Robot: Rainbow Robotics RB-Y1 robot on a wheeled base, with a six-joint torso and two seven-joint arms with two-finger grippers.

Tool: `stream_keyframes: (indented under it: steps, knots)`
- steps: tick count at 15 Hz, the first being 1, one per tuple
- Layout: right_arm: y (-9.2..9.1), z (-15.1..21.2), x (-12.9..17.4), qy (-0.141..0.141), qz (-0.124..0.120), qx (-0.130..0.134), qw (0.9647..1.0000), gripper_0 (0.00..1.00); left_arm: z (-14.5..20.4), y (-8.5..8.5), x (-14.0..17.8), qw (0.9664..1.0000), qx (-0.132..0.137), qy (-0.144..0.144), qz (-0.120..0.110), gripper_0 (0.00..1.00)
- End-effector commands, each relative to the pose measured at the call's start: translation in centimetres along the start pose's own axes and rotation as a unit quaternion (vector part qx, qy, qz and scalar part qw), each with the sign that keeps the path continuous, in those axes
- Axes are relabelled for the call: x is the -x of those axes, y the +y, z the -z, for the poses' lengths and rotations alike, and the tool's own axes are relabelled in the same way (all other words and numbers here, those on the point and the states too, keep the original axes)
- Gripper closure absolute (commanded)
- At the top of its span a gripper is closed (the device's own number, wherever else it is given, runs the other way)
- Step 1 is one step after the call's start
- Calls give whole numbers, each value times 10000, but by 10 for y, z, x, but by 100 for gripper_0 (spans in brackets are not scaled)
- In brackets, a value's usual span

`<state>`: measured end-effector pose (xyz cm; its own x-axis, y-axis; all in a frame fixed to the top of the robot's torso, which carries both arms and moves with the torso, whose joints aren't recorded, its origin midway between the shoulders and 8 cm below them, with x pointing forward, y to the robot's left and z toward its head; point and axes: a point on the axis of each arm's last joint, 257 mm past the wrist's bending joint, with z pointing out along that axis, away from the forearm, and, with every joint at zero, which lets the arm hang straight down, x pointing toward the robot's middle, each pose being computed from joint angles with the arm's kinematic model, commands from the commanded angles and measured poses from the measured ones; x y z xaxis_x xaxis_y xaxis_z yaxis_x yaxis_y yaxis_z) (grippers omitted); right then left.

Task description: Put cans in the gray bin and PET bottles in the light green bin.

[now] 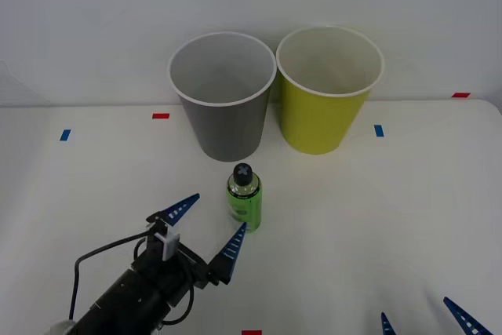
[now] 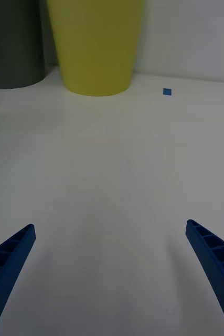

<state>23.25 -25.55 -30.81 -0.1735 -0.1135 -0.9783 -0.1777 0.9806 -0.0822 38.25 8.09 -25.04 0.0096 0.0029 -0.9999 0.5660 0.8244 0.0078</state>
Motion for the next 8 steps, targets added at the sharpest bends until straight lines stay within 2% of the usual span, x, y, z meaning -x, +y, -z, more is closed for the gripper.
stream_keyframes:
  steps: [1,8]
  knots:
    - [0,0,0,0,0,0,10000,0,-24,-5,9,10000,-46,7,72,0]
    - [0,0,0,0,0,0,10000,0,-51,-27,18,9995,-285,78,141,0]
